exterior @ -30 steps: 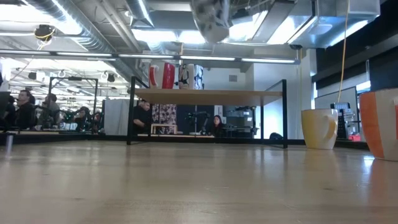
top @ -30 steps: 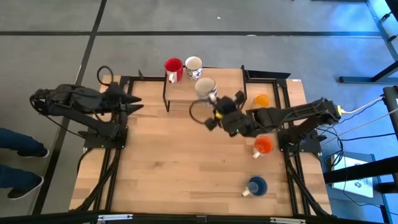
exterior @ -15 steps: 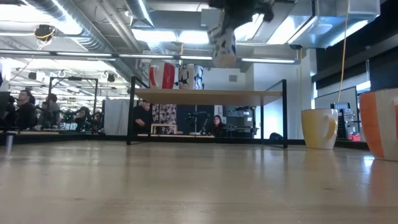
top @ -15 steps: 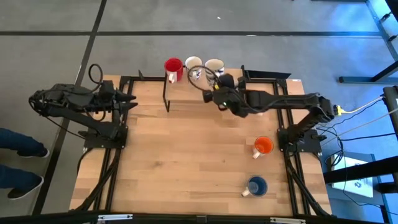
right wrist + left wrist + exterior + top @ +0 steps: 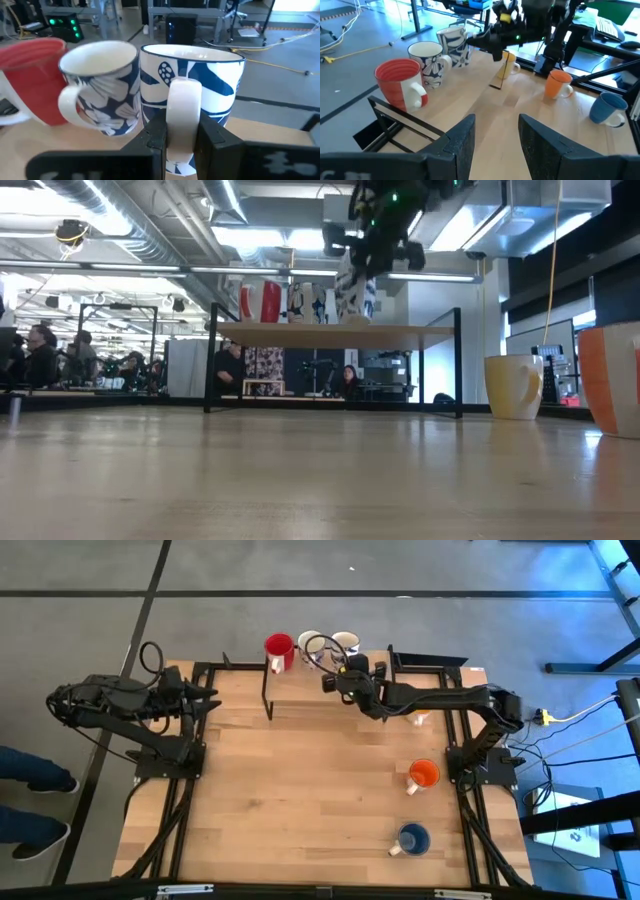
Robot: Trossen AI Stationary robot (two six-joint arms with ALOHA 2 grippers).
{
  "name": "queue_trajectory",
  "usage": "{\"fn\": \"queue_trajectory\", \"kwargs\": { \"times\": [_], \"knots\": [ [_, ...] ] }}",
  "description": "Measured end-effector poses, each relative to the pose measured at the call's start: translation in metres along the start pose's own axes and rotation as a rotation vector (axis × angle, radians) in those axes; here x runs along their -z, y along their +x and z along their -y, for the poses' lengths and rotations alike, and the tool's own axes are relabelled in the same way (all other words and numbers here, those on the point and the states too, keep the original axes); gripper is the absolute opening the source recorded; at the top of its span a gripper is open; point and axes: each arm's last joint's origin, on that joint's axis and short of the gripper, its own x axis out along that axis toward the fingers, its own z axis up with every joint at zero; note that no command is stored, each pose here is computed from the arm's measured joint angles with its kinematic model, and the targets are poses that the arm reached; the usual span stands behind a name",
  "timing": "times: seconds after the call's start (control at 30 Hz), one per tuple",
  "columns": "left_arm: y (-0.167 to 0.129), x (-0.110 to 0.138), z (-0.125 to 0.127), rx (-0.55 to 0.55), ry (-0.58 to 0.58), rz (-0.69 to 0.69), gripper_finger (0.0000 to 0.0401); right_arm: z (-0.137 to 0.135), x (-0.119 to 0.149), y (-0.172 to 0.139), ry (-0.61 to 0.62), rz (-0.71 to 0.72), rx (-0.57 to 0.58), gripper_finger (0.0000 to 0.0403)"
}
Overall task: Place coffee mugs
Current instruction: Put the blue cup on the shelf
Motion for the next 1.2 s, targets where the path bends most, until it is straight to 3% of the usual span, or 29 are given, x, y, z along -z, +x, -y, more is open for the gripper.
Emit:
{"fn": "queue_trajectory", "kwargs": {
  "times": [0.3, 0.8, 1.2],
  "knots": [
    [0.000, -0.002, 0.000, -0.009, 0.015, 0.025, 0.0144, 0.009, 0.027, 0.012, -0.014, 0.088, -0.023, 0.0039],
    [0.000, -0.007, 0.002, -0.012, 0.028, 0.072, 0.0144, 0.011, 0.037, 0.026, -0.091, 0.108, -0.066, 0.0039],
    [0.000, -0.007, 0.001, -0.022, 0.029, 0.075, 0.0144, 0.011, 0.038, 0.026, -0.085, 0.099, -0.072, 0.0044]
  ]
}}
